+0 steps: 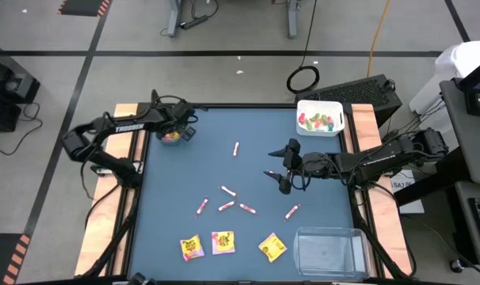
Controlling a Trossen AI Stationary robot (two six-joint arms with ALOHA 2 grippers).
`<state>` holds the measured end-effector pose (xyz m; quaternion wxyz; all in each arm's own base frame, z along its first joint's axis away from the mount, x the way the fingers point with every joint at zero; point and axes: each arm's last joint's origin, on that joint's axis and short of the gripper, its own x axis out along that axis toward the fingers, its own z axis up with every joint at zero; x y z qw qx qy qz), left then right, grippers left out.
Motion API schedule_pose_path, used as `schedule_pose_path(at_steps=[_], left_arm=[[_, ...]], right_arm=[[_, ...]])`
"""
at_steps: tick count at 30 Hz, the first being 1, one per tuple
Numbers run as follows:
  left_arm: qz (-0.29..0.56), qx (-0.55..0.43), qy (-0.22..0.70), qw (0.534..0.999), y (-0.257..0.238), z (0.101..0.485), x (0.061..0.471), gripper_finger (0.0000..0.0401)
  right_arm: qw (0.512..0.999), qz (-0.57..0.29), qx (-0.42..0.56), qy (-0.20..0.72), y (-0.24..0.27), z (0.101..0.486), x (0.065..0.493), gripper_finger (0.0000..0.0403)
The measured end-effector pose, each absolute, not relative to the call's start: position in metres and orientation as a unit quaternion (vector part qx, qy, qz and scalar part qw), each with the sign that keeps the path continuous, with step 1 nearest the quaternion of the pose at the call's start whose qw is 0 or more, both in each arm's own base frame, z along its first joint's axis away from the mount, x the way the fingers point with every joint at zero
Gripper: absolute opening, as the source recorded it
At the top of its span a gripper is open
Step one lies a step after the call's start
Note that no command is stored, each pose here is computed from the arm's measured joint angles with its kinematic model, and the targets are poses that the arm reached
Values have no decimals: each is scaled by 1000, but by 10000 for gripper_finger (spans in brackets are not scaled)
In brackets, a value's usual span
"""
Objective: Sort candy
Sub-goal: Put the yellow candy pack into the blue bin
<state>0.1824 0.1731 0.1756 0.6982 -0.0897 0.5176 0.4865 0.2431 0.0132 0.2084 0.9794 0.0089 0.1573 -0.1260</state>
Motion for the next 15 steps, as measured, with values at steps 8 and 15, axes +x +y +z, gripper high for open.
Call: schedule_pose_path(at_steps=[8,15], left_arm=[[513,-93,527,671,173,171,180,107],[525,-73,531,661,171,174,178,107]], right_arm=[[979,-126,9,162,13,208,243,325],[979,-127,12,162,13,207,243,325]])
